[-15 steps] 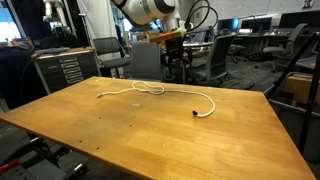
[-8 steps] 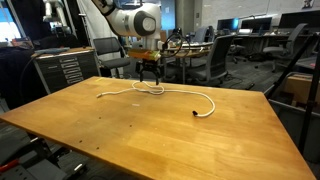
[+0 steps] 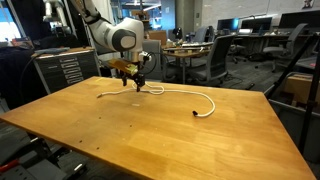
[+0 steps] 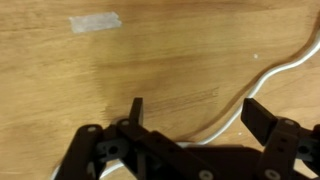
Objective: Tie a loose knot using the cable
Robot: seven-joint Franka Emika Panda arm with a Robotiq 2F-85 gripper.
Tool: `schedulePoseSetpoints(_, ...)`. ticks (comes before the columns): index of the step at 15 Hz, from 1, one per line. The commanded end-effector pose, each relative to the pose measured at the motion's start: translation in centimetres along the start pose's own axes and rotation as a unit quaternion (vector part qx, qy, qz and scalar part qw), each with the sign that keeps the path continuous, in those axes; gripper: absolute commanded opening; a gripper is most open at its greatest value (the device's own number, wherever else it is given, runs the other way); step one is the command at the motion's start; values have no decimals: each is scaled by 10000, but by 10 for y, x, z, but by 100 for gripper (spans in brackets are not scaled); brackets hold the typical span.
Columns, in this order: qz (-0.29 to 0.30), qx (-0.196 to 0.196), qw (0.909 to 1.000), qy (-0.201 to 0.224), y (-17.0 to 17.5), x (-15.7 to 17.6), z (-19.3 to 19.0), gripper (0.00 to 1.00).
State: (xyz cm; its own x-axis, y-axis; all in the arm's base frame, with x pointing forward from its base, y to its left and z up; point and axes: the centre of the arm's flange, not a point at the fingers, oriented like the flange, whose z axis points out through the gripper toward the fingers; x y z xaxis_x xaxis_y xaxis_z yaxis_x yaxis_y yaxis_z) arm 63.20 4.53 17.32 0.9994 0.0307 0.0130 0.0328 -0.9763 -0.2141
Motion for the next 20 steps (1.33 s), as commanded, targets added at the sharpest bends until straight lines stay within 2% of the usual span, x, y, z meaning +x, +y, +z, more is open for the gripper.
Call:
schedulePoseSetpoints(1, 223, -707, 9971, -176, -7, -4, -6, 100)
schedulePoseSetpoints(5, 354, -1103, 9931, -196, -36, 11, 2, 100)
schedulePoseSetpoints(8, 430, -1214, 9913, -265, -63, 27, 4, 100)
schedulePoseSetpoints(12, 502, -1069, 9919, -469, -90, 46, 12, 100)
schedulePoseSetpoints(17, 624, -773, 9934, -575, -103, 67, 37, 92)
schedulePoseSetpoints(18, 638, -756, 9934, -573, -105, 68, 44, 70)
schedulePoseSetpoints(20, 643, -776, 9935, -526, -106, 71, 53, 65)
